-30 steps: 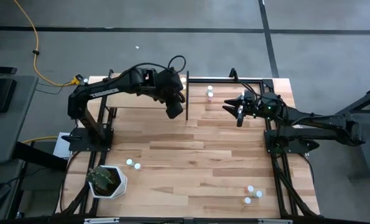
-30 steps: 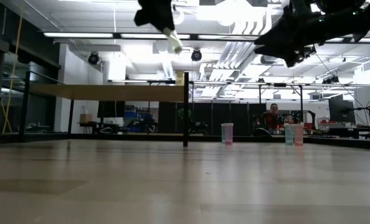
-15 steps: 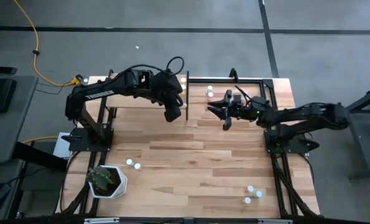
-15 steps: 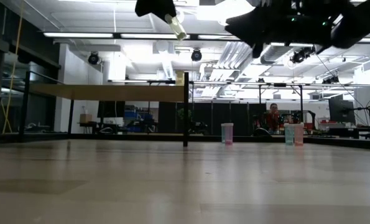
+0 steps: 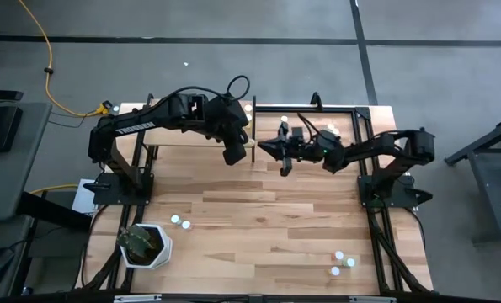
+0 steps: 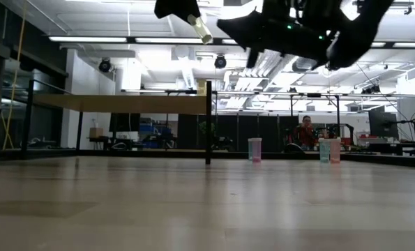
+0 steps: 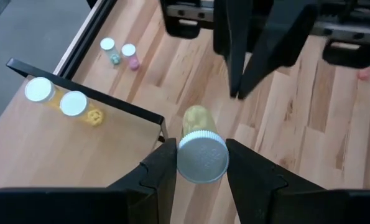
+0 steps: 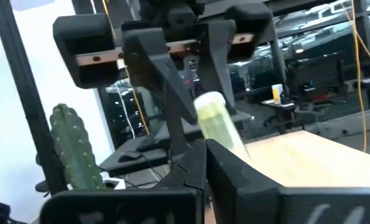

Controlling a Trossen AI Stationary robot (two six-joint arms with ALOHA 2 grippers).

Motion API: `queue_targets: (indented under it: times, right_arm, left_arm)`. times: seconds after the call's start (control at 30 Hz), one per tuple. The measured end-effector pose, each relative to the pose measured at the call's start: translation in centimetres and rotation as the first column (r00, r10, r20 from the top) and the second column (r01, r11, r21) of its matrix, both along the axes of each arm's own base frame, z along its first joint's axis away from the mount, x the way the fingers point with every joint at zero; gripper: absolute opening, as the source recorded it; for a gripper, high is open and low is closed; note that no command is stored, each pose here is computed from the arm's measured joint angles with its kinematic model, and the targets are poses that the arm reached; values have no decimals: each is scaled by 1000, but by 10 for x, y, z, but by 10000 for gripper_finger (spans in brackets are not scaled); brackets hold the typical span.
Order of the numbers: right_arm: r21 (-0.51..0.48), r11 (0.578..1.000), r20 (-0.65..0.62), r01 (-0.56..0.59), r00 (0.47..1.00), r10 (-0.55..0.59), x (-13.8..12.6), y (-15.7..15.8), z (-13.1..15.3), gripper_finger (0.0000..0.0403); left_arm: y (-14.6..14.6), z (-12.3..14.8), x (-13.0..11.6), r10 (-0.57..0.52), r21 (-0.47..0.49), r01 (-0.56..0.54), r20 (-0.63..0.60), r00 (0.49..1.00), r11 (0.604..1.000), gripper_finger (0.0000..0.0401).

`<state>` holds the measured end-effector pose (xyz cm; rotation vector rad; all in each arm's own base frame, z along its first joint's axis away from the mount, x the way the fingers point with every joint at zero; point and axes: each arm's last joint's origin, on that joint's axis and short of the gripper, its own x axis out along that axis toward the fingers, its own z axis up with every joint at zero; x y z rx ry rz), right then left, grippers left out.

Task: Pick and place medicine bottles onto shelf by color
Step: Put the left yellow pill bottle on the shelf

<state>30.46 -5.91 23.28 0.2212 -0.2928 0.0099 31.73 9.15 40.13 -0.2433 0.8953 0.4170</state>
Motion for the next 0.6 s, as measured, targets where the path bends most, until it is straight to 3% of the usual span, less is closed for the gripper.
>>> queue_targets:
  times: [0.6]
  right_arm:
    - [-43,995,-79,93,992,-96,11,-5,-4,0]
  left_arm:
    - [0,0,0,-10,5,10,-6,1000,1000,116]
